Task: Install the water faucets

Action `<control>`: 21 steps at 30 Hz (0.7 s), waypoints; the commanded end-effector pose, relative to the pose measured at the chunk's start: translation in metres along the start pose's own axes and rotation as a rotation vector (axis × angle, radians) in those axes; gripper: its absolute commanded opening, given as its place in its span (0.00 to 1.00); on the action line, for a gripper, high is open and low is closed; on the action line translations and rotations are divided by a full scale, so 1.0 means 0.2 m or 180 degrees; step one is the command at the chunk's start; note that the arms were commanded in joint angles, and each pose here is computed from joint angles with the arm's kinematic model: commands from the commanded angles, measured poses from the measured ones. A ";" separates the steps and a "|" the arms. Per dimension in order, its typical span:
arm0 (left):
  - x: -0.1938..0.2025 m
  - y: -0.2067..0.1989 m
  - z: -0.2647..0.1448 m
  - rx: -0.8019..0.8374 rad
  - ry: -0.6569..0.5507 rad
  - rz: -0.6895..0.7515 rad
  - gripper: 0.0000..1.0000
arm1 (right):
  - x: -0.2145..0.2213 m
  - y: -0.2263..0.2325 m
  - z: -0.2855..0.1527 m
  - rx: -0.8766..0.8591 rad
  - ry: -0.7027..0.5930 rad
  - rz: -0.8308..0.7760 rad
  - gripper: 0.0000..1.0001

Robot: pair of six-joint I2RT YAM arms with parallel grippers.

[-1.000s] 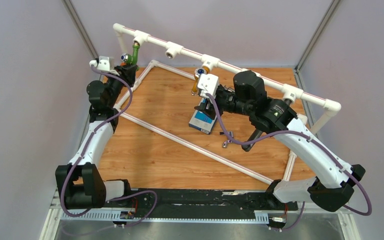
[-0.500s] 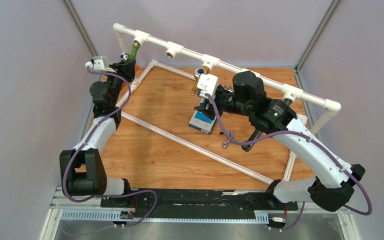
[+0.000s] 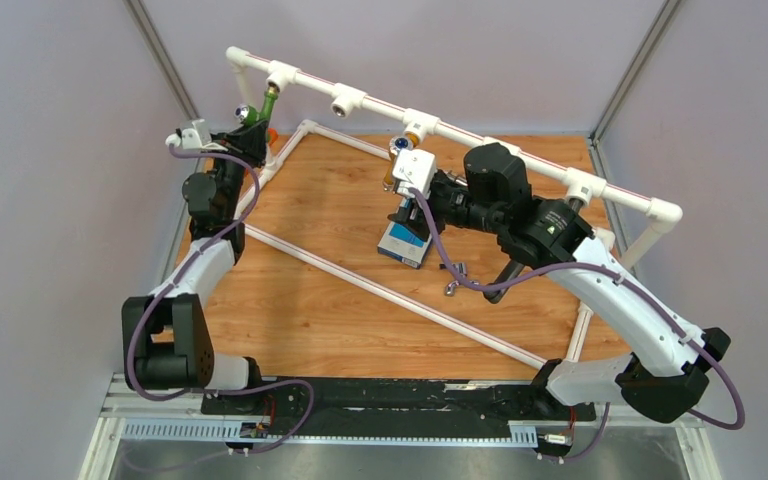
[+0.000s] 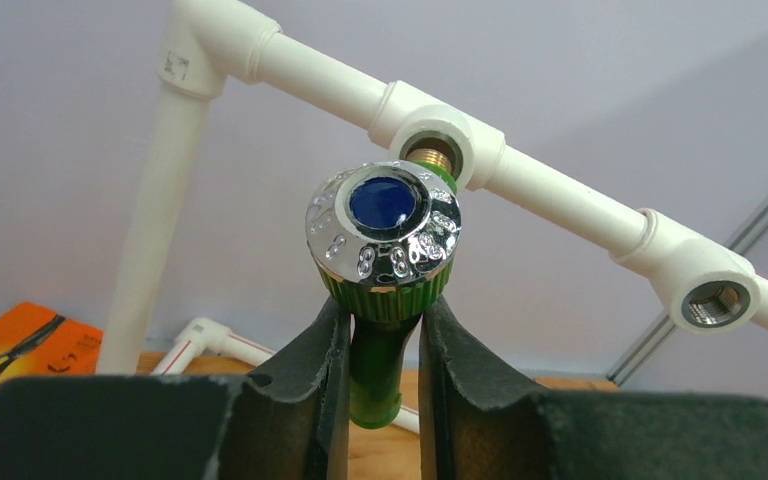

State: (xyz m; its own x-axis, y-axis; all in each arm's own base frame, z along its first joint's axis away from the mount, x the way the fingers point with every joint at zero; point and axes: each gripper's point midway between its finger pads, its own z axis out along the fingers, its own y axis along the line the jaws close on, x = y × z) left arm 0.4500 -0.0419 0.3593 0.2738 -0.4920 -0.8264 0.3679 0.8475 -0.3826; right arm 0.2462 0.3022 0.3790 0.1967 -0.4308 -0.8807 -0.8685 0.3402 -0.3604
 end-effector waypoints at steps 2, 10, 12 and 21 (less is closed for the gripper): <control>-0.10 0.02 -0.12 -0.0504 0.0111 -0.0135 0.00 | 0.03 0.02 -0.11 0.0057 0.0182 0.0180 0.66; -0.06 -0.02 -0.41 -0.0769 0.0461 -0.0190 0.00 | -0.14 -0.02 -0.29 0.0195 -0.0169 0.0101 0.86; 0.01 -0.07 -0.47 -0.0650 0.0718 -0.0262 0.00 | -0.18 0.00 -0.33 0.0156 -0.0271 0.0098 0.86; 0.33 -0.60 -0.84 0.0701 0.1913 -0.0810 0.00 | -0.16 0.28 -0.32 -0.0578 -0.0690 -0.0052 0.84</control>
State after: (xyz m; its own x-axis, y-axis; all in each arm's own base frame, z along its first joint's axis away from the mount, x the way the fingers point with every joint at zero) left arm 0.3262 -0.0870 0.2915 -0.1772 -0.5067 -0.8437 0.3649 0.7623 -0.5345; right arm 0.1826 0.2604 0.4170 0.2623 -0.3055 -0.9153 -0.8851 0.3017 -0.3543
